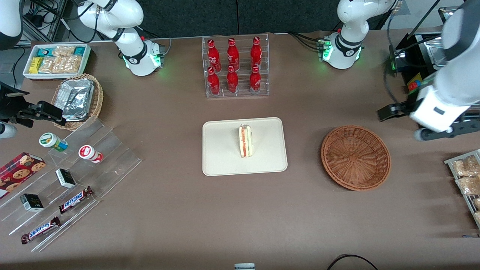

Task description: Place sandwich from basket to tray

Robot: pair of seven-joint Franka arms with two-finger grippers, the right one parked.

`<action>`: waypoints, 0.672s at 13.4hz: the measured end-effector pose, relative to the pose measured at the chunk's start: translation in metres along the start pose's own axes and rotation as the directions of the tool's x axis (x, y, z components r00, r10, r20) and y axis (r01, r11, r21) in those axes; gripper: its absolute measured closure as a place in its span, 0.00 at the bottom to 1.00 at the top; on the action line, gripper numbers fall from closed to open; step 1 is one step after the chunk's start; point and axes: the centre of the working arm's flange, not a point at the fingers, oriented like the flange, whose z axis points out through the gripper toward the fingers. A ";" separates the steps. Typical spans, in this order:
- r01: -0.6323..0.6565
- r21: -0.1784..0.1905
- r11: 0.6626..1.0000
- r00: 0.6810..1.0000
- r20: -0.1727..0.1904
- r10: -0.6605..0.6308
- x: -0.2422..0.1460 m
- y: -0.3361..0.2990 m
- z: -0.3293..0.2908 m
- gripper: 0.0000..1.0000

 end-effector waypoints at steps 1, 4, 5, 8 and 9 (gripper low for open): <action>-0.020 -0.021 1.000 1.000 0.006 0.020 -0.002 -0.015 -0.003 0.00; -0.062 -0.053 0.997 0.998 0.017 0.063 -0.014 -0.056 -0.006 0.00; -0.073 -0.049 0.996 0.997 0.022 0.074 -0.022 -0.059 -0.004 0.00; -0.104 -0.039 0.994 0.994 0.028 0.105 -0.047 -0.058 -0.002 0.00; -0.110 -0.040 0.993 0.994 0.021 0.111 -0.051 -0.060 -0.003 0.00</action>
